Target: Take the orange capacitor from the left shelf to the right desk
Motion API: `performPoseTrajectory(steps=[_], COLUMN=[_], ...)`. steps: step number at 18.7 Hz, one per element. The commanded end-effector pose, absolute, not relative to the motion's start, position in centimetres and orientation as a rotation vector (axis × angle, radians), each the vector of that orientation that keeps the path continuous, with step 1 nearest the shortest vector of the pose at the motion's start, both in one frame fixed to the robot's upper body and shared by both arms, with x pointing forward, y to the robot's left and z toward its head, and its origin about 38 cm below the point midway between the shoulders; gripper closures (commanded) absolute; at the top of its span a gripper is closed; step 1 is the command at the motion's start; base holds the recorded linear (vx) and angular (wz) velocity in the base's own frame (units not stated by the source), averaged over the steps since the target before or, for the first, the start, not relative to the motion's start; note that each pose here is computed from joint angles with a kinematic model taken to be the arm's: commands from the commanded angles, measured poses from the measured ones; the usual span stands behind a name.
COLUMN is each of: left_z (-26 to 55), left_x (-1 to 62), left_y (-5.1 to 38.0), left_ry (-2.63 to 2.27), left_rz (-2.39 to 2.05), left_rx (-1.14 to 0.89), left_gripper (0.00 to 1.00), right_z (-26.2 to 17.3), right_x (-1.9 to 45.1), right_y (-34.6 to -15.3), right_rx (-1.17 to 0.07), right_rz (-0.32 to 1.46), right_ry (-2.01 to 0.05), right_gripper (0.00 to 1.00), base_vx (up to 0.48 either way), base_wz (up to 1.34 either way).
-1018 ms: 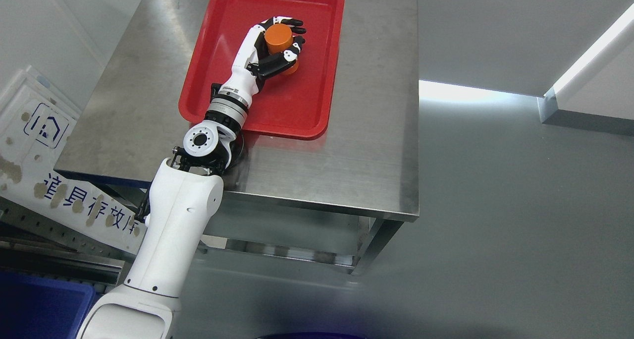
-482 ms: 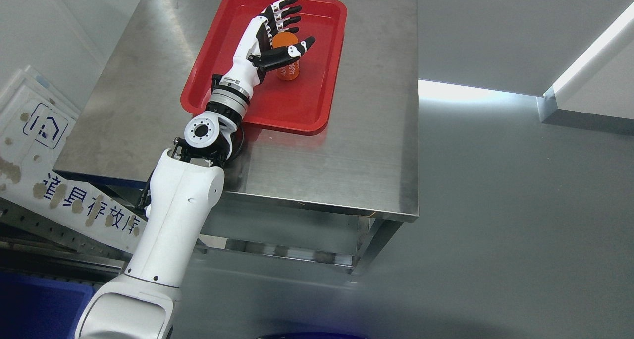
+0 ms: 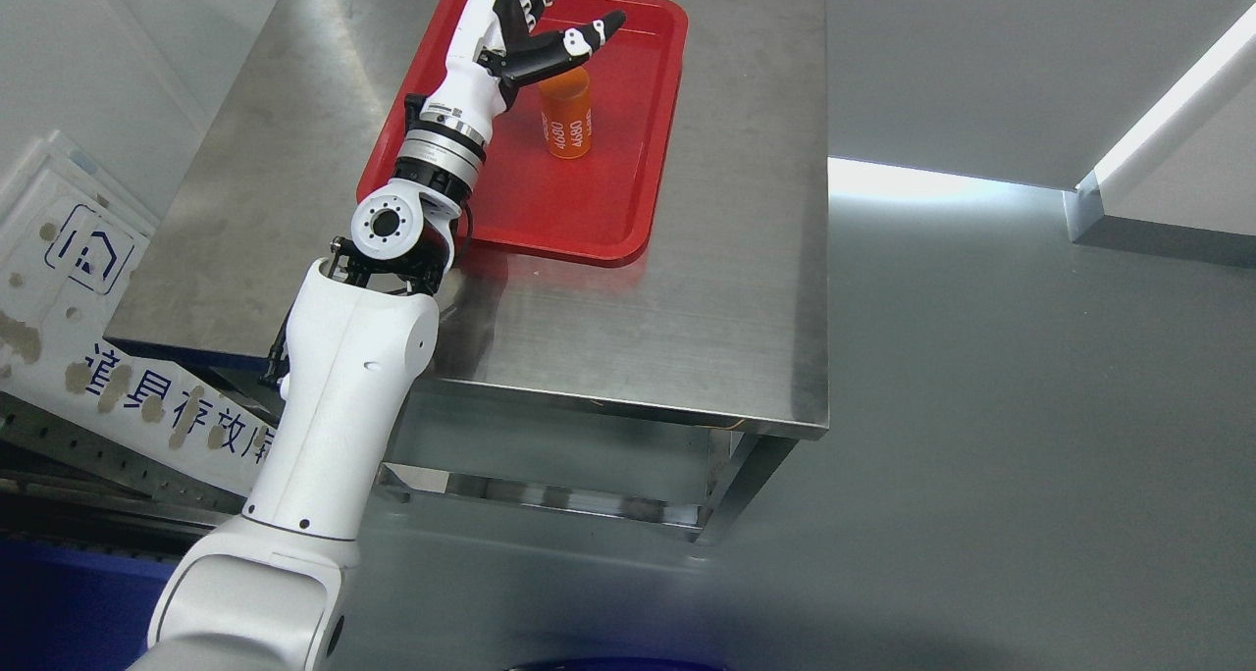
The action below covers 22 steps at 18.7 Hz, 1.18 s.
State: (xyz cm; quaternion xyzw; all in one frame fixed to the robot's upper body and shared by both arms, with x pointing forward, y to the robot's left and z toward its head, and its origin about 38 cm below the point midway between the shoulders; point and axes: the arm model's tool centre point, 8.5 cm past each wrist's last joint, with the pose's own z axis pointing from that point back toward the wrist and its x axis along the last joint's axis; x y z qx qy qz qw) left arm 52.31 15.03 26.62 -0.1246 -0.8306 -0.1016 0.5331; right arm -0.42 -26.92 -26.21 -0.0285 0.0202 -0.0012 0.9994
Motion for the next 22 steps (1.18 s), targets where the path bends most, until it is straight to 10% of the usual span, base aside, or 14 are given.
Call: performPoseTrajectory(steps=[1, 22], left_z=[33.4, 21.8], left_x=[50.8, 43.0], left_y=[22.3, 28.5], left_ry=[-2.196, -1.993], left_rz=[-0.049, 0.077], left_rx=[-0.215, -0.071], left_gripper=[0.11, 0.01], right_z=[-26.1, -26.1], right_x=[-1.8, -1.8], right_y=[-28.0, -28.0], right_rx=[-0.074, -0.074], right_rz=[-0.014, -0.015], right_ry=[0.05, 0.05], right_gripper=[0.0, 0.0], base_vx=[0.0, 0.0], base_wz=[0.0, 0.0])
